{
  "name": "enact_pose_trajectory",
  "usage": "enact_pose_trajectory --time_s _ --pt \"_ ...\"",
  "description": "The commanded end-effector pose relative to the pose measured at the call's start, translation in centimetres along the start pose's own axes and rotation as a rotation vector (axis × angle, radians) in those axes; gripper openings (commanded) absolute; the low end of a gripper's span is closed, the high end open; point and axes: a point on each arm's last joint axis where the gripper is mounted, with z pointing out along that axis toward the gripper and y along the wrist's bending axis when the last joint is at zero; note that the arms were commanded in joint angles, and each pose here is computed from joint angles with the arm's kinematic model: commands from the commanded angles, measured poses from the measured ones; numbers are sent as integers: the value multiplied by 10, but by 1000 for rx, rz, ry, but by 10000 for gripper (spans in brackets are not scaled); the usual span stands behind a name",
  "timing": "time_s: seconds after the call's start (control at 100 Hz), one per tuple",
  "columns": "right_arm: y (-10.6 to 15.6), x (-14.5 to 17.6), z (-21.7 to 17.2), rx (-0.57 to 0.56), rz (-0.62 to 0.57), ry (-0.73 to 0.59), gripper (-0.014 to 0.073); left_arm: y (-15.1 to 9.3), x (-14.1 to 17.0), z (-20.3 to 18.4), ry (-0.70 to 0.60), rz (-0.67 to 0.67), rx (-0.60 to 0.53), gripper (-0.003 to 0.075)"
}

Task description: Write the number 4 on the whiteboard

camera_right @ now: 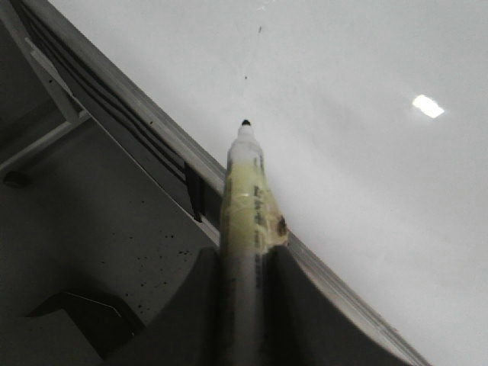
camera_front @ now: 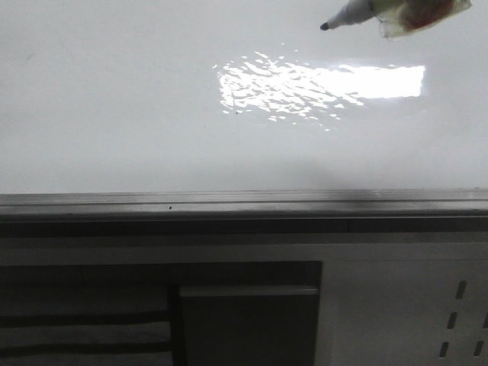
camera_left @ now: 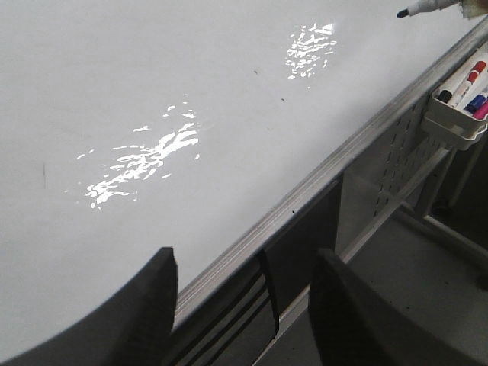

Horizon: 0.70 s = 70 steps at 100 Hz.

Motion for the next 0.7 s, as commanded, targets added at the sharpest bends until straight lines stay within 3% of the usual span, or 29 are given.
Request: enact_pose_trajectory --time_s 0.0,0.16,0.37,0.53,0.69 --pt "-3 -15 -3 13 54 -85 -48 3 -13 -5 -95 -35 -30 364" --pt "-6 -26 11 -16 85 -7 -48 3 -13 -5 -95 -35 -30 364" --pt "-13 -47 15 -24 133 -50 -48 3 -13 -5 -95 -35 -30 363" --pt "-7 -37 20 -157 168 -50 -48 3 -13 -5 -89 -24 -37 364" --pt "-8 -19 30 -118 215 -101 -48 3 -13 -5 -89 -24 -37 363"
